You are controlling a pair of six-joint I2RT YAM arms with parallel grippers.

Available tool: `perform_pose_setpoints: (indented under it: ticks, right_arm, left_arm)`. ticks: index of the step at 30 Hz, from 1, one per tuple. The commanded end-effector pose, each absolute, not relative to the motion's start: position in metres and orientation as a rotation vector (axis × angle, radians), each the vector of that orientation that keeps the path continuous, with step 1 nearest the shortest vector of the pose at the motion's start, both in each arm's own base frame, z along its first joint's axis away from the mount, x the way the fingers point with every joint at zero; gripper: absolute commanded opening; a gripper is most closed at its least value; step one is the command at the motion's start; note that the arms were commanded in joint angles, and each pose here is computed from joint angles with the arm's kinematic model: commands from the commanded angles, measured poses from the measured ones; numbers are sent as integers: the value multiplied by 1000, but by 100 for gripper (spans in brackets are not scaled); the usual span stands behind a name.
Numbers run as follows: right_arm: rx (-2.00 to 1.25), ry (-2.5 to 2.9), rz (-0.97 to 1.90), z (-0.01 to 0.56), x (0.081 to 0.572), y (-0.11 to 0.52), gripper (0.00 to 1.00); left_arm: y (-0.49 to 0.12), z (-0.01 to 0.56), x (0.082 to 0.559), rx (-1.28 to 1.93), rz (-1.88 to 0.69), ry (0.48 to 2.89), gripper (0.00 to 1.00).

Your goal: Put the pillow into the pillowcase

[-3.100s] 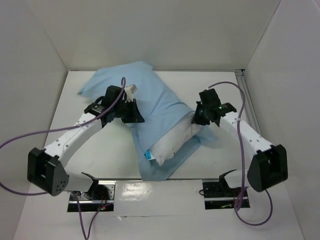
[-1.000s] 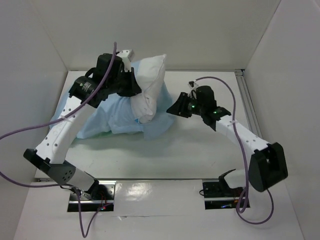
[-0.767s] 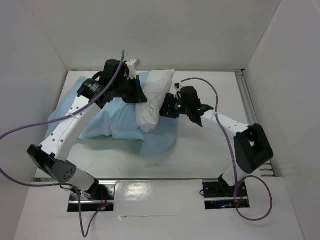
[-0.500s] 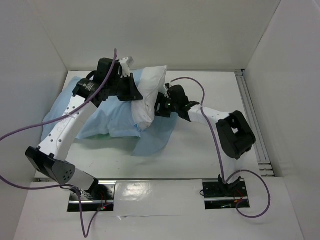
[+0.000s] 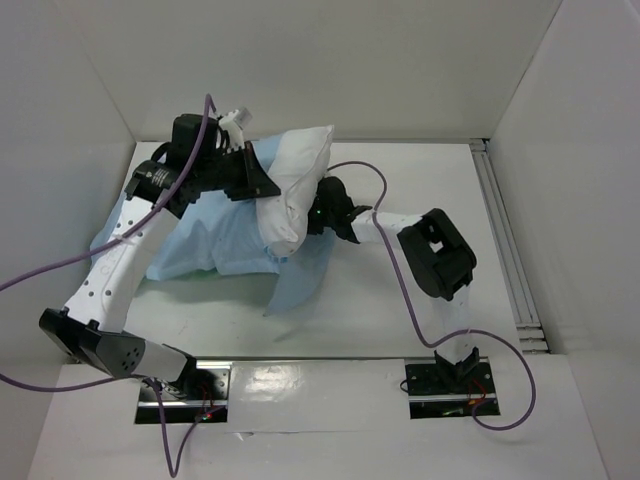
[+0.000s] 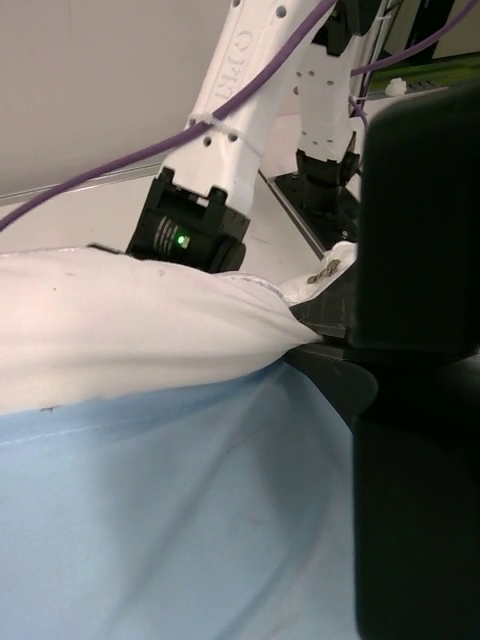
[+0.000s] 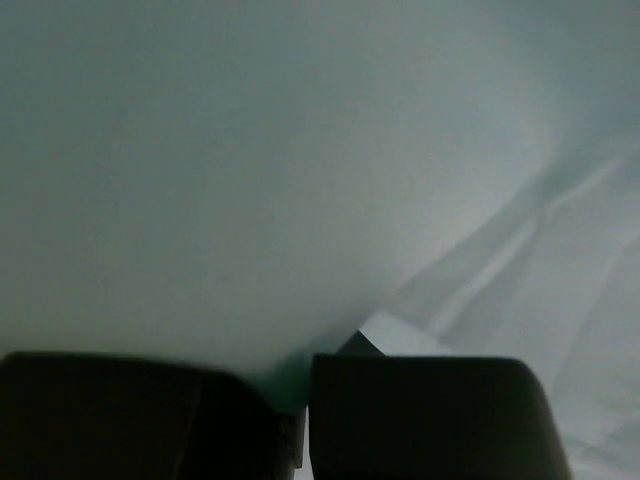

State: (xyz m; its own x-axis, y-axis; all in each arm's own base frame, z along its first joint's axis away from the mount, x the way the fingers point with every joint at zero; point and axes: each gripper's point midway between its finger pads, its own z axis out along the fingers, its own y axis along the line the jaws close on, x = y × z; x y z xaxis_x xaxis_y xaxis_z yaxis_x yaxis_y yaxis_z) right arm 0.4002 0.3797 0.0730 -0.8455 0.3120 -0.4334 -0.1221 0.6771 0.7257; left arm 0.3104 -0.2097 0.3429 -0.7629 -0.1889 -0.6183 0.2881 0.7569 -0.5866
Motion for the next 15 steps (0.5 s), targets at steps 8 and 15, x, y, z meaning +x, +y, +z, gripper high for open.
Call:
perform_pose_setpoints:
  ticks: [8,15]
  right_arm:
    - [113,2269,937,132,386,304,0]
    - [83,2314,900,132,355,276,0]
  left_arm:
    - [-195,314,341,-48,-878,2204,0]
    - [-168,280,363,-184,-731,2249,0]
